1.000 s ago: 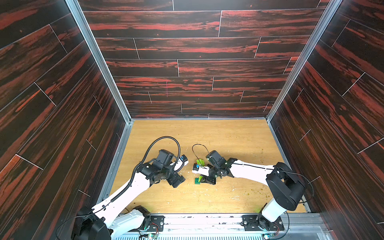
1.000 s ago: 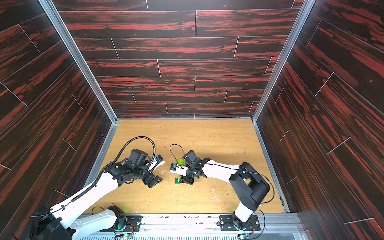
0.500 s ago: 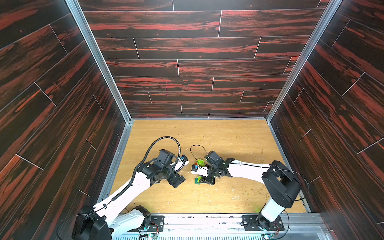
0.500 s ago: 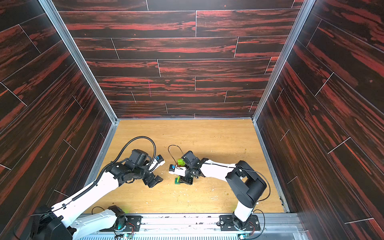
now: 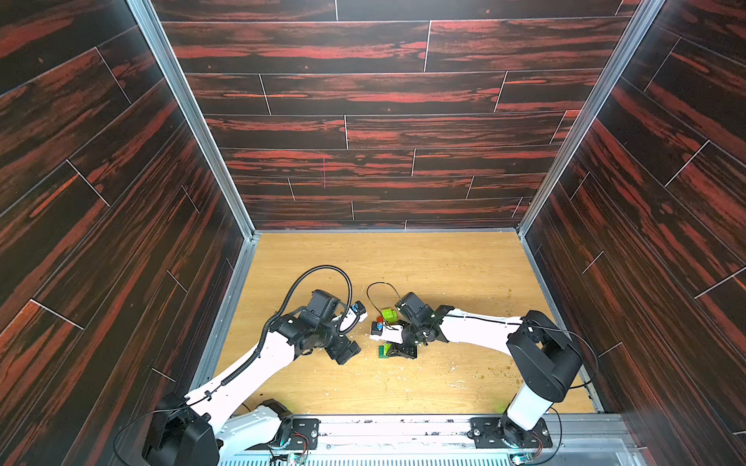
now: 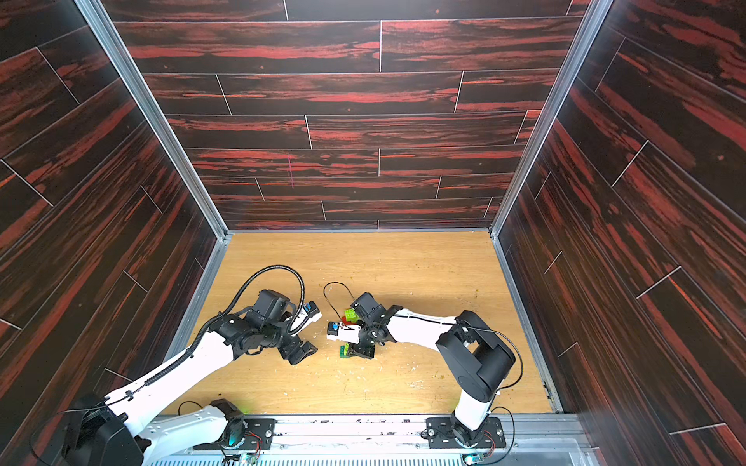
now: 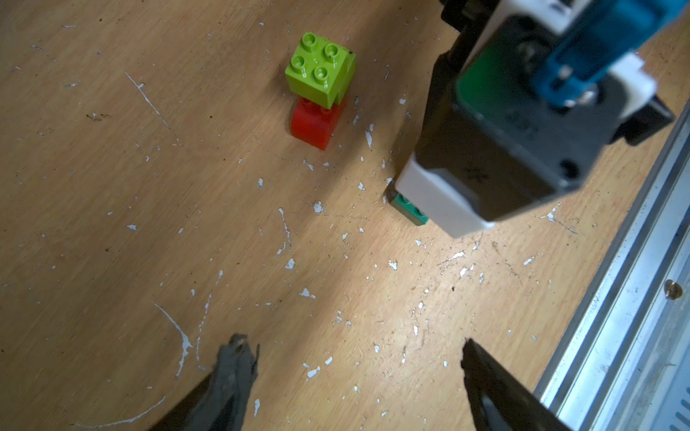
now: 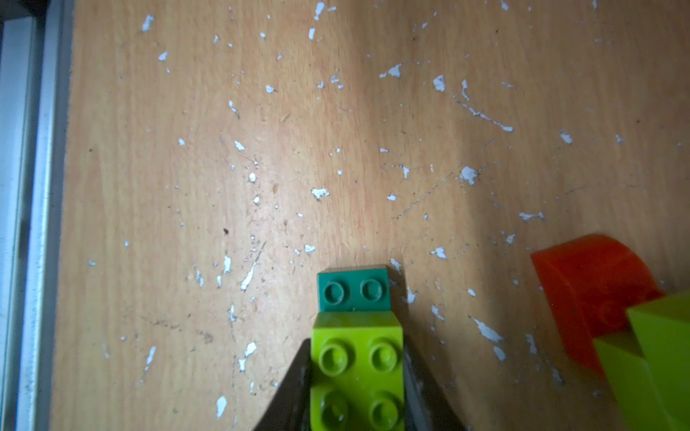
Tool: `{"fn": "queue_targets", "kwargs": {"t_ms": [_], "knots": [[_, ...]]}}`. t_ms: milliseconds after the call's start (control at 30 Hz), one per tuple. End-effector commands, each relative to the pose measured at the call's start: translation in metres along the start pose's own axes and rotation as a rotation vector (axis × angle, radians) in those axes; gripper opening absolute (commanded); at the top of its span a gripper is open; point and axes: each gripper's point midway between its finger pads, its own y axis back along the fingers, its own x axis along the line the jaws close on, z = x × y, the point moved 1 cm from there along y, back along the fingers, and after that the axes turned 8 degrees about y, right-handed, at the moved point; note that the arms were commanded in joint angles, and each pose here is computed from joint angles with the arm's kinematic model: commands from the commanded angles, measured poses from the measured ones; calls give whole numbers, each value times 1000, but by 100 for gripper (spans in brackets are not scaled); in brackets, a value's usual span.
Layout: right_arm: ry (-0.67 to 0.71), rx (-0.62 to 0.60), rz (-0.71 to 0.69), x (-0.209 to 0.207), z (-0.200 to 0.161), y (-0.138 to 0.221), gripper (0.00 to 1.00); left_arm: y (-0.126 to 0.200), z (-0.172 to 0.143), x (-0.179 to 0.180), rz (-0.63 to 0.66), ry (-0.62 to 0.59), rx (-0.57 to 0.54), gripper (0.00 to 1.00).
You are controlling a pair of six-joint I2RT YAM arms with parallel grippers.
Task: Assemble the letter s with lego
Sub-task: Assemble the lego brick with the lego brick.
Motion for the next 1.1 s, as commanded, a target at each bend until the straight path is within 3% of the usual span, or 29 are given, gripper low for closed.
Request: {"fn": "queue_targets", "kwargs": {"t_ms": [0, 1067], "knots": [[-23, 128, 67, 16, -31, -12, 0, -2, -5, -1, -12, 2, 19, 89], [59, 250, 125, 10, -49, -10, 0, 10, 0, -10, -44, -2, -40, 89]]}}
